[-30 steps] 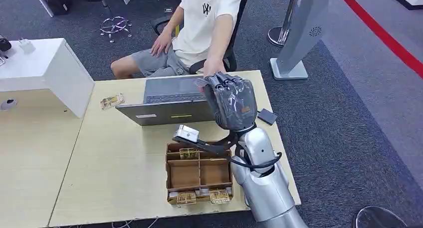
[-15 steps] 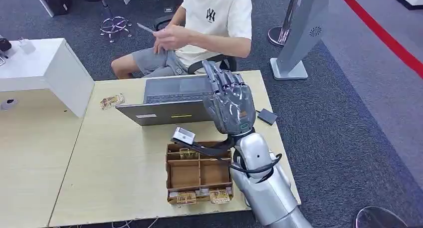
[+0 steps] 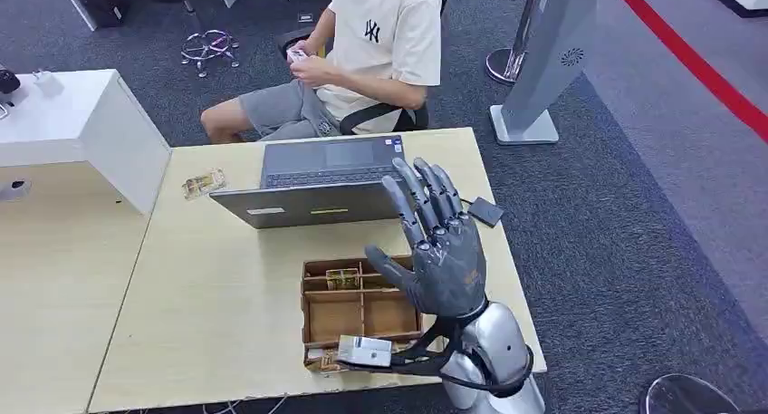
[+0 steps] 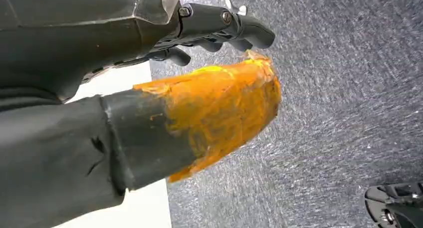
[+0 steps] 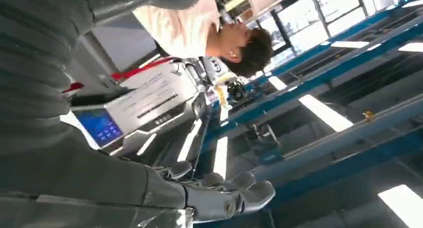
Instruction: Pass the card to the sensor for recognition and then transmit it.
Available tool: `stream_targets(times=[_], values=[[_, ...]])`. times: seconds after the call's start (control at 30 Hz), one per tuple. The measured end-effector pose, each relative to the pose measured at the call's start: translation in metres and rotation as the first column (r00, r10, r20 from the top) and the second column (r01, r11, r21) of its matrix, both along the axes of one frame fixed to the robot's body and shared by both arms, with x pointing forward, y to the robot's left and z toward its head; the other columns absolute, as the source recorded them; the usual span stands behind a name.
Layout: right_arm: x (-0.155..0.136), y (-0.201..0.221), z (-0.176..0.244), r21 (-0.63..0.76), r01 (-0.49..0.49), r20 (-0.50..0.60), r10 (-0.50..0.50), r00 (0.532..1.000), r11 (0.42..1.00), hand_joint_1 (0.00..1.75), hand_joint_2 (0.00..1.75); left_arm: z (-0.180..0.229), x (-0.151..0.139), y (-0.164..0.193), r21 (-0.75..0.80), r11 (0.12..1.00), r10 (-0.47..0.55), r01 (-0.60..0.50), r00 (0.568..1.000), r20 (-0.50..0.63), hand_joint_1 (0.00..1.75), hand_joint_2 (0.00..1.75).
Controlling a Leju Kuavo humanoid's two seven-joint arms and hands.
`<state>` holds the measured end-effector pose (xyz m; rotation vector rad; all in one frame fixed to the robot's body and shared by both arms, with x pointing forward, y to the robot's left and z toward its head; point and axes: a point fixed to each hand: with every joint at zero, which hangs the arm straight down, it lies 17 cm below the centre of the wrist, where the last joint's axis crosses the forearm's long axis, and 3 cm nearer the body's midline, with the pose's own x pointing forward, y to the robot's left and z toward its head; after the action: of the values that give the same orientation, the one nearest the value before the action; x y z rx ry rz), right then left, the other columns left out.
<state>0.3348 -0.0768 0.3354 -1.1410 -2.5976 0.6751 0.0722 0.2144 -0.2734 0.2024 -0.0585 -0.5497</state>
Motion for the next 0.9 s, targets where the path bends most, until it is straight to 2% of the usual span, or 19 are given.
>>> stream_targets(times=[0.27,0.3,0.33,0.37,0.43,0.47,0.5,0.53,0.6,0.87,0.9], values=[[-0.011,-0.01,-0.038,-0.021,0.025,-0.09,-0.027,0.996,0.999,1.75,1.75,0.0,-0.001,0.0,0.001,1.0,0.028,-0.028,1.0,-0.003,0.0,0.0],[-0.012,-0.011,-0.041,-0.021,0.03,-0.102,-0.032,0.994,0.999,1.69,1.75,0.0,-0.001,0.0,0.001,1.0,0.028,-0.028,1.0,-0.002,0.0,0.0],[-0.011,-0.013,-0.044,-0.019,0.039,-0.113,-0.041,0.993,0.999,1.52,1.75,0.0,-0.001,0.001,0.002,1.0,0.029,-0.029,1.0,-0.002,0.0,0.0],[-0.01,-0.013,-0.045,-0.018,0.046,-0.123,-0.048,0.991,0.999,1.52,1.75,0.0,-0.001,0.001,0.002,1.0,0.029,-0.029,1.0,-0.002,0.0,0.0],[-0.005,-0.016,-0.051,-0.01,0.07,-0.155,-0.07,0.985,0.998,1.33,1.75,0.0,-0.001,0.001,0.003,1.0,0.03,-0.03,1.0,-0.001,0.0,0.0],[-0.005,-0.015,-0.054,-0.01,0.073,-0.169,-0.074,0.983,0.997,1.17,1.75,0.0,-0.001,0.001,0.003,1.0,0.03,-0.03,1.0,-0.002,0.0,0.0],[-0.004,-0.014,-0.057,-0.012,0.08,-0.182,-0.08,0.98,0.997,0.73,1.75,0.0,-0.001,0.001,0.004,1.0,0.031,-0.031,1.0,-0.001,0.0,0.0],[-0.002,-0.014,-0.06,-0.009,0.097,-0.205,-0.097,0.974,0.995,0.68,1.75,0.0,-0.002,0.001,0.005,0.999,0.036,-0.036,0.999,-0.001,0.0,0.0],[-0.001,-0.009,-0.064,0.004,0.098,-0.235,-0.094,0.967,0.995,0.7,1.75,0.0,-0.002,0.001,0.003,0.999,0.042,-0.042,0.999,-0.002,0.0,0.0],[-0.001,-0.009,-0.064,0.004,0.098,-0.235,-0.094,0.967,0.995,0.7,1.75,0.0,-0.002,0.001,0.003,0.999,0.042,-0.042,0.999,-0.002,0.0,0.0],[-0.001,-0.009,-0.064,0.003,0.096,-0.235,-0.093,0.967,0.995,0.87,1.75,0.0,-0.002,0.001,0.003,0.999,0.042,-0.042,0.999,-0.002,0.0,0.0]])
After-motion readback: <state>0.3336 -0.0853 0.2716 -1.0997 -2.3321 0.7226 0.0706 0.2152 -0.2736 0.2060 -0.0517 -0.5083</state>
